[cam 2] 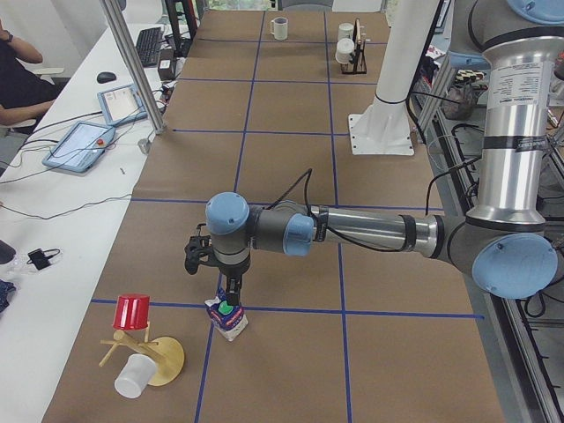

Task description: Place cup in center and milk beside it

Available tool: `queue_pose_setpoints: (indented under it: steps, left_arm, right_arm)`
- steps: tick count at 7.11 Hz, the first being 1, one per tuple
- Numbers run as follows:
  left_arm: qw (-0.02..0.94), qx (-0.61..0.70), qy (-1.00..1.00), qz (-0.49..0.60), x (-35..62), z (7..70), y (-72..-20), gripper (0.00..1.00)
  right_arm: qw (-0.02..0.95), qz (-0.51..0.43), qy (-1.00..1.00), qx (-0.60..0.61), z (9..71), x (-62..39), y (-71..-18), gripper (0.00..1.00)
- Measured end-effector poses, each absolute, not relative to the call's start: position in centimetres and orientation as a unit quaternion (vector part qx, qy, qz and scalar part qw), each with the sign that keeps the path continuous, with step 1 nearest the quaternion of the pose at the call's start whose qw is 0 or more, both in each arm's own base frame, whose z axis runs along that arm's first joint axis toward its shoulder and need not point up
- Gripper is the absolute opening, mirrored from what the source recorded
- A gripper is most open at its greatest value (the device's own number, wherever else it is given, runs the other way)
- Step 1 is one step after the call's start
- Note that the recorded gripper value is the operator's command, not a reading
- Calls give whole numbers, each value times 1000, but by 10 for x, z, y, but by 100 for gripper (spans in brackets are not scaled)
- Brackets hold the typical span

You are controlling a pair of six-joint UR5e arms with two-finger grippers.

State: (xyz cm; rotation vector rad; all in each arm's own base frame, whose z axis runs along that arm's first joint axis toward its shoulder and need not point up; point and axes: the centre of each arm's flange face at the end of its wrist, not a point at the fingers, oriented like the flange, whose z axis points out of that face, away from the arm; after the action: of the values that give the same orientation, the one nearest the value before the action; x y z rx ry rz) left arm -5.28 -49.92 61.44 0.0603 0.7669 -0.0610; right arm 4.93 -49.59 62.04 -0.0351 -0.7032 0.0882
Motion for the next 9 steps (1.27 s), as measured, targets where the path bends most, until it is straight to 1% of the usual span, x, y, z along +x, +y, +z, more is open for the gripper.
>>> queue_pose_setpoints:
  steps: [3,5,9]
  left_arm:
    - [926,34,374,-28,-53,610,-501,98]
    - [926,37,375,-27,-53,607,-502,98]
    - [926,41,375,-25,-53,604,-504,98]
  right_arm:
    - [947,-39,-318,8,693,50,-477,100]
    - [944,-34,-327,-6,720,48,-483,100]
    - [940,-14,-340,-34,743,44,-496,100]
